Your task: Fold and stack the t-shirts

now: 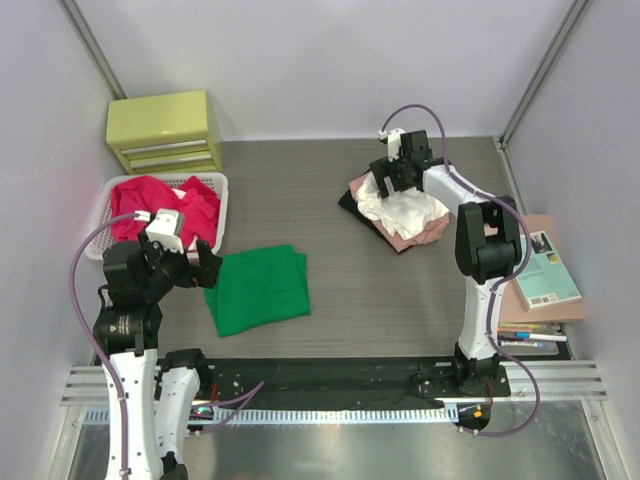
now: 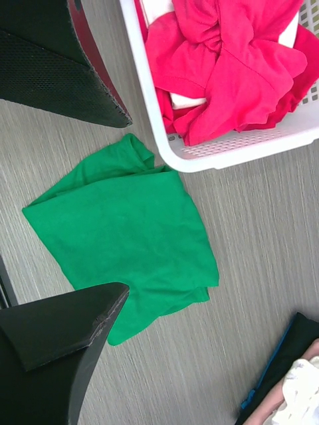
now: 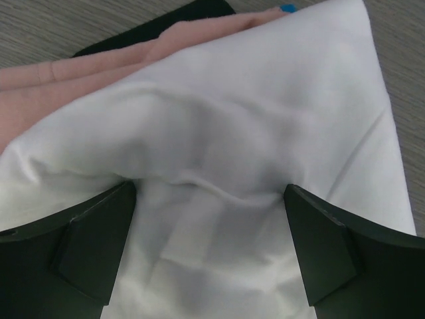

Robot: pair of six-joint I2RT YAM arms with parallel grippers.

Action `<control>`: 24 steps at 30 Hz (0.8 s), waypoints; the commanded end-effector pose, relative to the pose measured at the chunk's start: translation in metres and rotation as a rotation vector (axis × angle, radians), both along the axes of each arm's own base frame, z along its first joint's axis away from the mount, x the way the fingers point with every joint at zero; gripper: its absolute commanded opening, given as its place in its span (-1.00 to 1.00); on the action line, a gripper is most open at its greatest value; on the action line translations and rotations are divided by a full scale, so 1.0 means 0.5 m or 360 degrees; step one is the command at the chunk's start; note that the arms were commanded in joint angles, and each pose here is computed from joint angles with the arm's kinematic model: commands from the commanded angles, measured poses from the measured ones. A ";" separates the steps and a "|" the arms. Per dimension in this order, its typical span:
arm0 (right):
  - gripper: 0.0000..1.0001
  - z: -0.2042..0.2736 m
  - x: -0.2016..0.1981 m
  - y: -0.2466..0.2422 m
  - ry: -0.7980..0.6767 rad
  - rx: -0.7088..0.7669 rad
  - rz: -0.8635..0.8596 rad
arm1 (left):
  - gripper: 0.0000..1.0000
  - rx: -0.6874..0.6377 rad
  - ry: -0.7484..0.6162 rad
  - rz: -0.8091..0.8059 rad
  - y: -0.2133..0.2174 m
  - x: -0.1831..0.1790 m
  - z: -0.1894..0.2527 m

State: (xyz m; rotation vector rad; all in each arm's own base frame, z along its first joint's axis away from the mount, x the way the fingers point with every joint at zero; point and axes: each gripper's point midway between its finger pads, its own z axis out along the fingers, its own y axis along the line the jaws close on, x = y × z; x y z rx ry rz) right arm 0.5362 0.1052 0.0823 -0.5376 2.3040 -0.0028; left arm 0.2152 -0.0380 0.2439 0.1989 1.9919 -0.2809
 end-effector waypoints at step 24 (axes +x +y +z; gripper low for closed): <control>0.99 0.095 -0.096 -0.261 -0.0088 0.0256 -0.0161 | 1.00 0.0023 0.0022 -0.0013 0.004 0.014 -0.005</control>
